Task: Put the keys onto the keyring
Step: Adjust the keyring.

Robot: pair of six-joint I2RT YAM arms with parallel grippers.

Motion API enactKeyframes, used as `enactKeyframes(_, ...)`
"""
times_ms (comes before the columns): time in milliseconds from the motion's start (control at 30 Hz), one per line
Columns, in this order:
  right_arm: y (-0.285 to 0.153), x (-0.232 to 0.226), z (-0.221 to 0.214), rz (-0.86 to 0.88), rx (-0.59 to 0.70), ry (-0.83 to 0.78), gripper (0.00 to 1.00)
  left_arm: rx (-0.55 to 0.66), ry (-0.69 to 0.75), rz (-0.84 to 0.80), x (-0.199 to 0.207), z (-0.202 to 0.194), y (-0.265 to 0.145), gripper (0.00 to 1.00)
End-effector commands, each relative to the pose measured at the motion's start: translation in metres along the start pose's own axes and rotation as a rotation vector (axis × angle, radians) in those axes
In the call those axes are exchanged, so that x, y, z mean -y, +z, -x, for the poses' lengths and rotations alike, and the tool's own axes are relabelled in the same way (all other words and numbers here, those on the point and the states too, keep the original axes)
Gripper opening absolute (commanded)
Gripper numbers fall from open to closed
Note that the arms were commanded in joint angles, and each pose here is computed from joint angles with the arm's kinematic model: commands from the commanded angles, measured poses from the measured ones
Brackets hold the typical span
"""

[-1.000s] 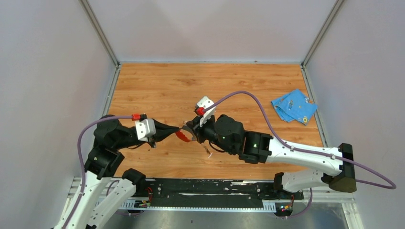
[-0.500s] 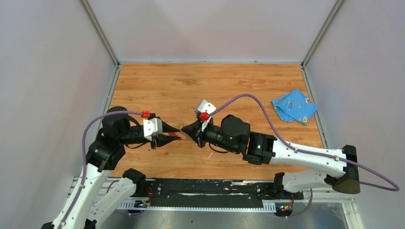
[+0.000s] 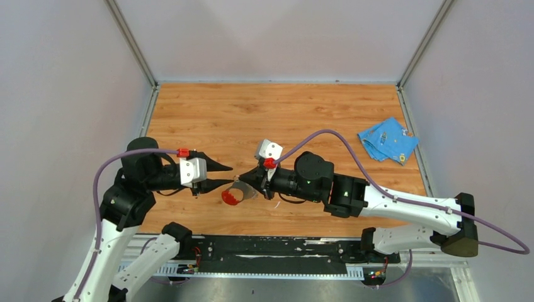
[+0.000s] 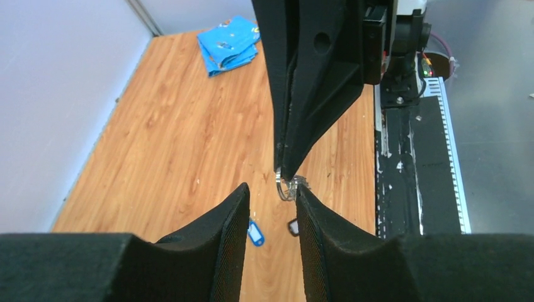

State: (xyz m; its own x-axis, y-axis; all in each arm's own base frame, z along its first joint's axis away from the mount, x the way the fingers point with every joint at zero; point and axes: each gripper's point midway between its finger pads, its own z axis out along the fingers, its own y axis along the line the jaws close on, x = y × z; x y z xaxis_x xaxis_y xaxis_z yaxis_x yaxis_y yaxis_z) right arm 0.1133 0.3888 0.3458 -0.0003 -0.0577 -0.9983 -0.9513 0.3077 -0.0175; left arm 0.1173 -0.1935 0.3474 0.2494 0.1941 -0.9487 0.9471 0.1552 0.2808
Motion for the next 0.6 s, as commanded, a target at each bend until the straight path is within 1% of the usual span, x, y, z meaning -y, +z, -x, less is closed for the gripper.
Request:
enactKeyframes(0, -0.006, -0.007, 0.014, 0.061, 0.028, -0.046, 0.0, -0.043, -0.032, -0.034, 0.003, -0.011, 0.002, 0.38)
enactKeyframes(100, -0.007, -0.007, 0.016, 0.066, 0.033, -0.052, 0.0, -0.057, -0.067, -0.07, 0.007, -0.015, 0.005, 0.38)
enactKeyframes(167, -0.008, -0.008, 0.017, 0.072, 0.036, -0.055, 0.0, -0.055, -0.093, -0.092, 0.01, -0.016, 0.006, 0.34)
enactKeyframes(367, -0.01, -0.009, 0.017, 0.081, 0.036, -0.062, 0.0, -0.028, -0.139, -0.15, 0.017, -0.009, 0.009, 0.17)
enactKeyframes(567, -0.009, -0.01, 0.017, 0.084, 0.036, -0.073, 0.0, -0.001, -0.189, -0.215, 0.025, -0.004, 0.011, 0.04)
